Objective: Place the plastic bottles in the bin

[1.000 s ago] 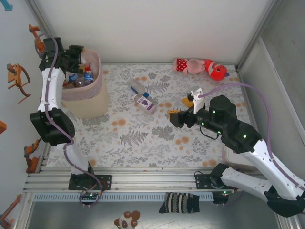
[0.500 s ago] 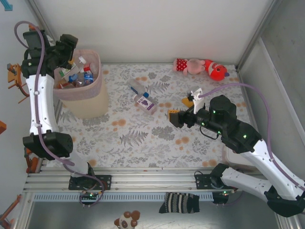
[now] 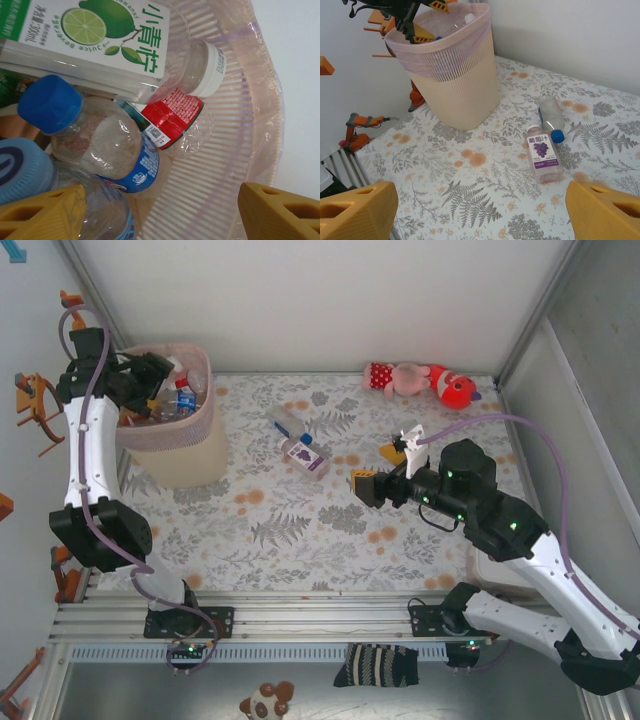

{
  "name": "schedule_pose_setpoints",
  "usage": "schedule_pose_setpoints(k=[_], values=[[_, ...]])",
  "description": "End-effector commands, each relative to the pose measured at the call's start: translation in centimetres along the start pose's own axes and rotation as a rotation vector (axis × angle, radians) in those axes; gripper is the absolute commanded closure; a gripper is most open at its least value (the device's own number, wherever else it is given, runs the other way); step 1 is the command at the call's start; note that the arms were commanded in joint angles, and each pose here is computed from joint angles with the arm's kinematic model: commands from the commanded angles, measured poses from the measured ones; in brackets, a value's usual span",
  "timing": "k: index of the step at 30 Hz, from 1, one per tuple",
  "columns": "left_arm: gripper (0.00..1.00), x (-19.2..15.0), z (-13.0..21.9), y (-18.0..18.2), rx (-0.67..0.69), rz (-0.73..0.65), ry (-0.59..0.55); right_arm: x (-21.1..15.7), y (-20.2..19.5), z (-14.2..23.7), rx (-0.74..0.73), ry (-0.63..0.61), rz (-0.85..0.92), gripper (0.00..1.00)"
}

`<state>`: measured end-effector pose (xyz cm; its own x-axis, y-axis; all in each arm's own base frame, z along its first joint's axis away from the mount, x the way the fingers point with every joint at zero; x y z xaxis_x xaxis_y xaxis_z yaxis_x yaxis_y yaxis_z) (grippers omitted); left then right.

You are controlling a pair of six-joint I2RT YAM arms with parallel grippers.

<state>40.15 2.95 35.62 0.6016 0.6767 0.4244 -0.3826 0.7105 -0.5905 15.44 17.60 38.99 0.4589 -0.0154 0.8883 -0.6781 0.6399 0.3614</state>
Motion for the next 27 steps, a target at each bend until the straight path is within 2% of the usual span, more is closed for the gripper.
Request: schedule_pose_setpoints(k=[1,8,15,22,27], values=[[0.21,0.8,2.7,-1.8,-0.062,-0.064,-0.063,0.2,-0.1,-0.1,-0.014,-0.017,0.005,0.14],[0.21,0.7,7.7,-4.4,-0.213,-0.158,-0.178,-0.1,-1.5,-2.5,-0.147,0.089,0.027,0.14],[0.20,-2.2,11.8,-4.6,-0.356,-0.284,-0.273,-1.1,-3.5,-7.8,-0.226,0.254,0.079,0.15],[0.18,-5.9,13.9,-2.8,-0.427,-0.254,-0.313,-2.7,-6.4,-14.5,-0.240,0.421,0.103,0.16],[0.25,-7.9,15.5,-1.3,-0.399,-0.239,-0.354,-4.2,-9.6,-19.8,-0.271,0.517,0.108,0.16]])
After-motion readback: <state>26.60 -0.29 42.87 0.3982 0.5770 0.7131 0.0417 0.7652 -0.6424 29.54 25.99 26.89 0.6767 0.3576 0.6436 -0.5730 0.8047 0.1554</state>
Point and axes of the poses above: each hand's point on the last joint's axis, 136 mm out from that joint toward the fingers, its own z axis back along the fingers, its own y axis along the line the jaws close on, x = y × z, the point moved 7 cm from there along z, back along the fingers, and after that the axes turned 9 degrees about -z, right-handed, at the moved point
